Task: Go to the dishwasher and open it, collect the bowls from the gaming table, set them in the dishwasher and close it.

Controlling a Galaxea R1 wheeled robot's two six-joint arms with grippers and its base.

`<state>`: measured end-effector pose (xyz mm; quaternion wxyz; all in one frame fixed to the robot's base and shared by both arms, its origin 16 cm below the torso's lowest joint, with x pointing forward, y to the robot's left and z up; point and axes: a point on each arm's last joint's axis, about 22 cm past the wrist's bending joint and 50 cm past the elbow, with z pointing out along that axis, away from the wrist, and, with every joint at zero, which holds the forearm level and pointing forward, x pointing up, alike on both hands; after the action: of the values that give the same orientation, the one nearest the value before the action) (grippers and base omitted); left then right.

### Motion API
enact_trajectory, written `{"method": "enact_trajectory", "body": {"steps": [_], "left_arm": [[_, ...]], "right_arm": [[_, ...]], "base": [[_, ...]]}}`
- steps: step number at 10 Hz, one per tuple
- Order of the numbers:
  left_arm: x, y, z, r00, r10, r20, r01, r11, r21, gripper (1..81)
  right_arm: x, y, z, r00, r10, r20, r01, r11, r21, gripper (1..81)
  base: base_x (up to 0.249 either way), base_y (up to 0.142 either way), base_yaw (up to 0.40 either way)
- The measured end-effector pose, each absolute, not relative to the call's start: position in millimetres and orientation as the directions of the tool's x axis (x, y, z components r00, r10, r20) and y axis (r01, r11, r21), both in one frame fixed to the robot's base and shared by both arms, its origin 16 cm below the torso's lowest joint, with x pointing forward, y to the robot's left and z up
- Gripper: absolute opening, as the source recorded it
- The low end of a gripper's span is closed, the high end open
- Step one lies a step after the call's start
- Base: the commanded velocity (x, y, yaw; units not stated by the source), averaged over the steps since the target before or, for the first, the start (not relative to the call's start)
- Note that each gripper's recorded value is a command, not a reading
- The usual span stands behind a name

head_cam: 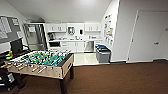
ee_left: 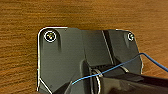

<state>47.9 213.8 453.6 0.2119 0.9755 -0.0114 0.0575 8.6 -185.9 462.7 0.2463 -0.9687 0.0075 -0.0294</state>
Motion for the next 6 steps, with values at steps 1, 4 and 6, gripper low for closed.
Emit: {"method": "enact_trajectory", "body": {"steps": [1, 4, 6], "left_arm": [[43, 213, 453, 0.994, 0.001, 0.111, -0.045, -0.909, 0.413, 81.1], [62, 206, 455, 0.991, 0.004, 0.135, -0.053, -0.906, 0.420, 81.1], [54, 206, 454, 0.992, 0.003, 0.123, -0.050, -0.906, 0.420, 81.1]], "right_arm": [[-2, -187, 462, 0.999, -0.028, 0.040, -0.006, -0.879, -0.476, 81.1], [19, -188, 463, 0.997, -0.036, 0.070, 0.002, -0.880, -0.475, 81.1], [15, -188, 462, 0.998, -0.034, 0.062, -0.001, -0.880, -0.475, 81.1]], "base": [[0.143, 0.000, 0.000], [0.170, 0.000, 0.000], [0.191, 0.000, 0.000]]}}
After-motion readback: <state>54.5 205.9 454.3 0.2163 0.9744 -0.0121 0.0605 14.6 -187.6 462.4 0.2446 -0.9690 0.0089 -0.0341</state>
